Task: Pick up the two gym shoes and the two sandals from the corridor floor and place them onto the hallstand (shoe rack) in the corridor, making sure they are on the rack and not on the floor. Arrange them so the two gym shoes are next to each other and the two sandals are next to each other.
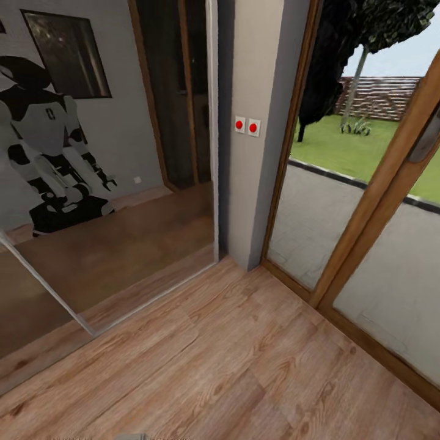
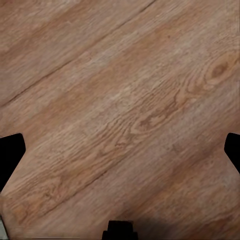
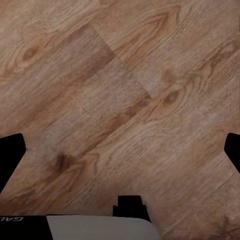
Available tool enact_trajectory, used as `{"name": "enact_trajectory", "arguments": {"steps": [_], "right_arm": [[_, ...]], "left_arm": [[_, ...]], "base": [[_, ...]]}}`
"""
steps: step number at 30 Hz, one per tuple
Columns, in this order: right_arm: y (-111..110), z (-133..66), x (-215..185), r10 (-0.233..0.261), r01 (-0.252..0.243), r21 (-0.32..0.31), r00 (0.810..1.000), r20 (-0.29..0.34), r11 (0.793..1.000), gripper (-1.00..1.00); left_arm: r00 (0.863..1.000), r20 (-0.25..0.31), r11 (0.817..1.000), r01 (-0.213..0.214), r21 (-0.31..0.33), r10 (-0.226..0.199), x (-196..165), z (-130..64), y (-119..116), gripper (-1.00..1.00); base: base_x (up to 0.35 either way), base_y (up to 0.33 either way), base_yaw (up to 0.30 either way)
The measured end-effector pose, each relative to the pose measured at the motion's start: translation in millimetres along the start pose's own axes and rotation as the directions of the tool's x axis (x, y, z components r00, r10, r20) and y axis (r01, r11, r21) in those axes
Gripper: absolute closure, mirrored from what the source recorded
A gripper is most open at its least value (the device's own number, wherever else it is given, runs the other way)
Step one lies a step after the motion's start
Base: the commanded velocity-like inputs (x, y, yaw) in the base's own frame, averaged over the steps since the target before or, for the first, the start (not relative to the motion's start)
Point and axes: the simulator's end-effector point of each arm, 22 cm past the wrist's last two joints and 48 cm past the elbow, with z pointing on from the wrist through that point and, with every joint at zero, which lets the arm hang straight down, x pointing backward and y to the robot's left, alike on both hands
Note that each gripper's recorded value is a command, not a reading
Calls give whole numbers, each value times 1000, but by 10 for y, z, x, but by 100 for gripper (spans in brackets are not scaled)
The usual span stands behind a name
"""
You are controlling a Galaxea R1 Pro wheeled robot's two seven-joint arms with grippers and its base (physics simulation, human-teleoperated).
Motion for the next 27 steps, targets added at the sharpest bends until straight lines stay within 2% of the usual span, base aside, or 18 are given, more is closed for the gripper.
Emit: {"name": "enact_trajectory", "arguments": {"steps": [20,26,27], "right_arm": [[-1,0,0,0,0,0,1000,0,1000,-100],[-1,0,0,0,0,0,1000,0,1000,-100],[-1,0,0,0,0,0,1000,0,1000,-100]], "left_arm": [[1000,3,1000,2,0,-2,-18,3,-1,-100],[1000,3,1000,20,-13,-20,-15,2,48,-100],[999,3,999,36,-23,-36,-13,2,88,-100]], "base": [[1,-1,277],[0,0,277],[0,0,277]]}}
